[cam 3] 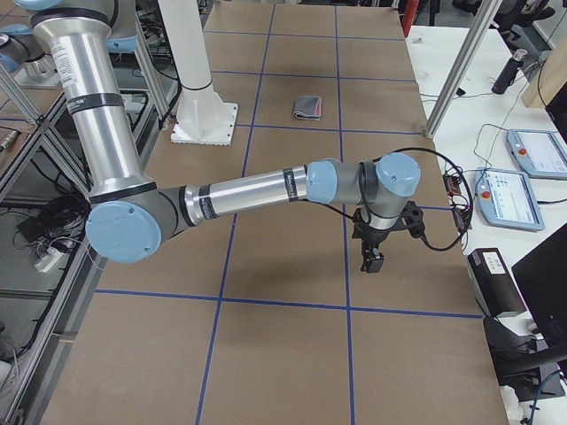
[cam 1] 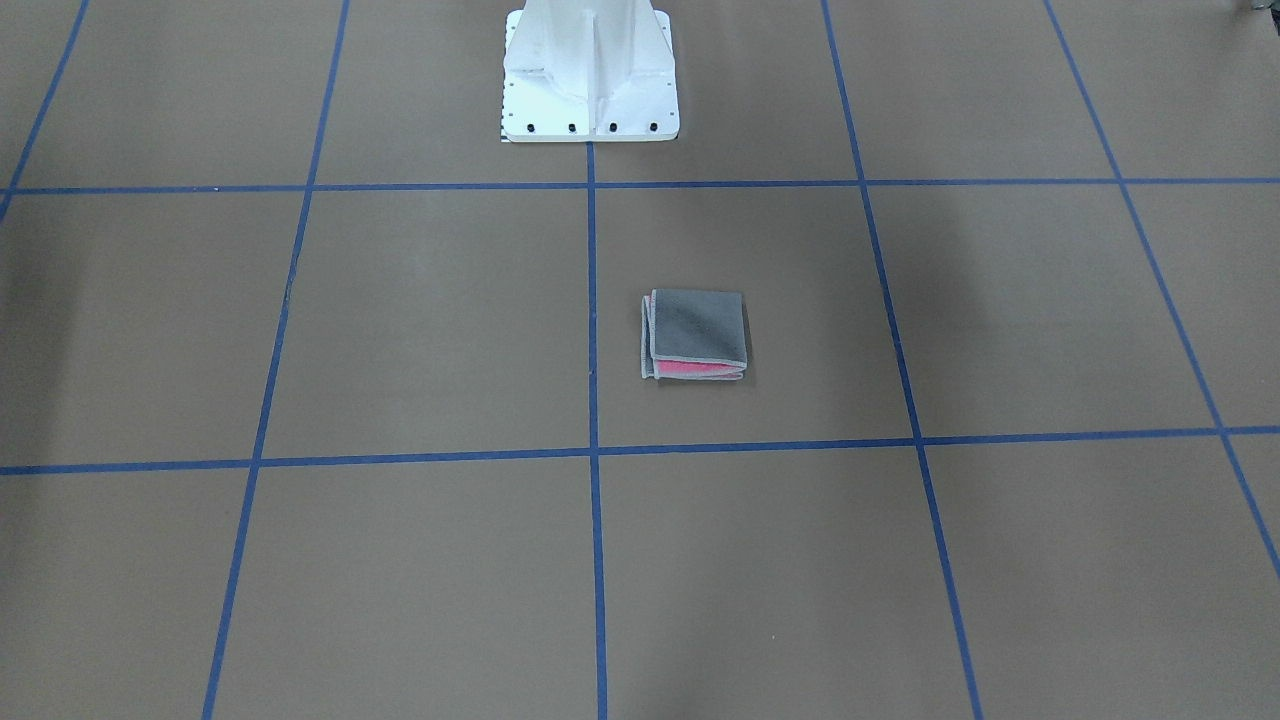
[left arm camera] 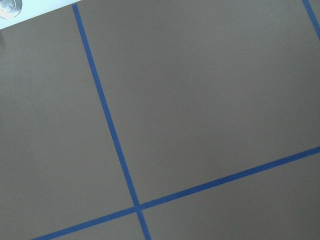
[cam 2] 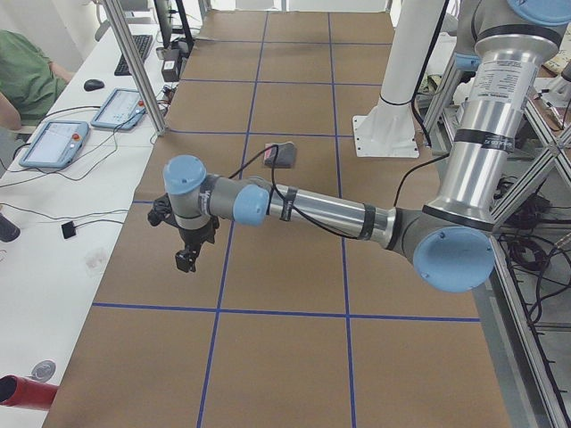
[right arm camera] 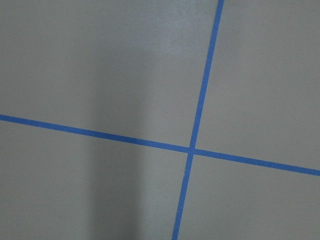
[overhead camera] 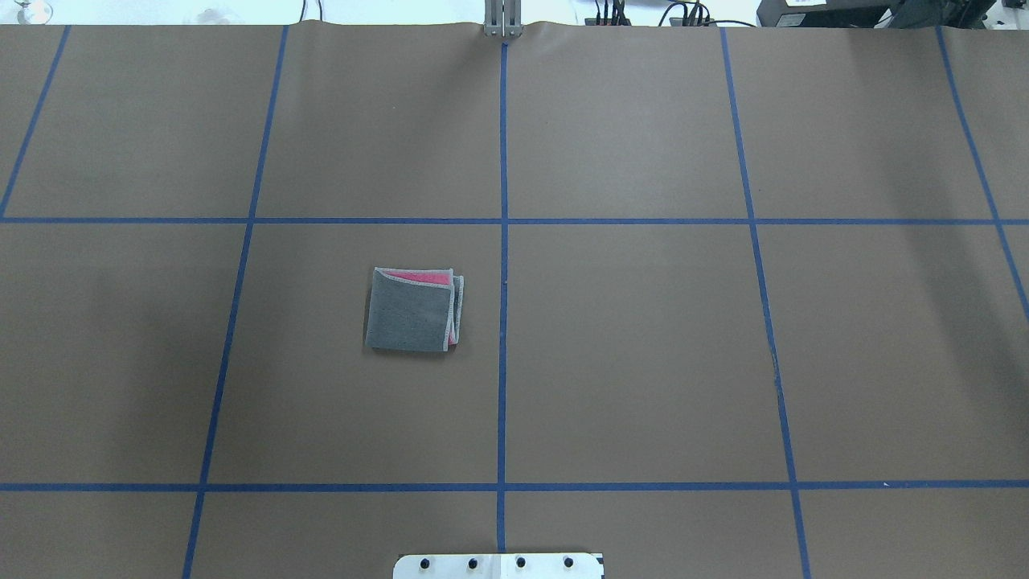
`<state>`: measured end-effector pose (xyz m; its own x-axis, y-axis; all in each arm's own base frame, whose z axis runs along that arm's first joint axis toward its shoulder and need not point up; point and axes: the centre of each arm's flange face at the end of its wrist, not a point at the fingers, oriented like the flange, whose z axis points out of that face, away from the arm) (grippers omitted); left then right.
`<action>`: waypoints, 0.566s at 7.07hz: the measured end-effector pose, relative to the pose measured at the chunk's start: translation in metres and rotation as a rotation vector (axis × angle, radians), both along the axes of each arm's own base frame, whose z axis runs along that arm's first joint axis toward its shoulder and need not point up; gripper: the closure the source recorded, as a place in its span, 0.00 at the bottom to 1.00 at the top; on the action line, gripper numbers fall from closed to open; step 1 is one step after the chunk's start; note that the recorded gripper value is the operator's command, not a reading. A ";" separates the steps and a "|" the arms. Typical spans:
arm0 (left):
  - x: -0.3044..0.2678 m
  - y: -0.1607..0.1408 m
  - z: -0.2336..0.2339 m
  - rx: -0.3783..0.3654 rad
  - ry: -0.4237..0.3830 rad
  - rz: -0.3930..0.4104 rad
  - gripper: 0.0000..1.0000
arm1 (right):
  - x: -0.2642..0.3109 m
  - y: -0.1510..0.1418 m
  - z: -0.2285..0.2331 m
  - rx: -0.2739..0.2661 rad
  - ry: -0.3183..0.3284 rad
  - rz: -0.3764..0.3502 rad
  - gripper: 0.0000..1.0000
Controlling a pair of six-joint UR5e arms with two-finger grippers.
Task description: Fold towel twice with both arms
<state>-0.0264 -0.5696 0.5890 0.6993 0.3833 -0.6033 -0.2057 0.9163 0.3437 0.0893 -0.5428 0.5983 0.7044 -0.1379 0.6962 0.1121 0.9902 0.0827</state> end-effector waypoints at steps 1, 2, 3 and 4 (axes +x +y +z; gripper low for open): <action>-0.003 0.021 0.031 0.002 -0.004 0.010 0.00 | 0.001 0.012 0.022 -0.009 0.006 0.000 0.00; -0.005 0.031 0.045 0.001 -0.006 0.009 0.00 | 0.002 0.021 0.039 -0.014 0.014 0.002 0.00; -0.011 0.036 0.049 -0.022 -0.007 -0.005 0.00 | 0.001 0.030 0.053 -0.027 0.015 0.004 0.00; -0.021 0.040 0.046 -0.065 -0.009 -0.023 0.00 | 0.001 0.033 0.059 -0.032 0.014 0.006 0.00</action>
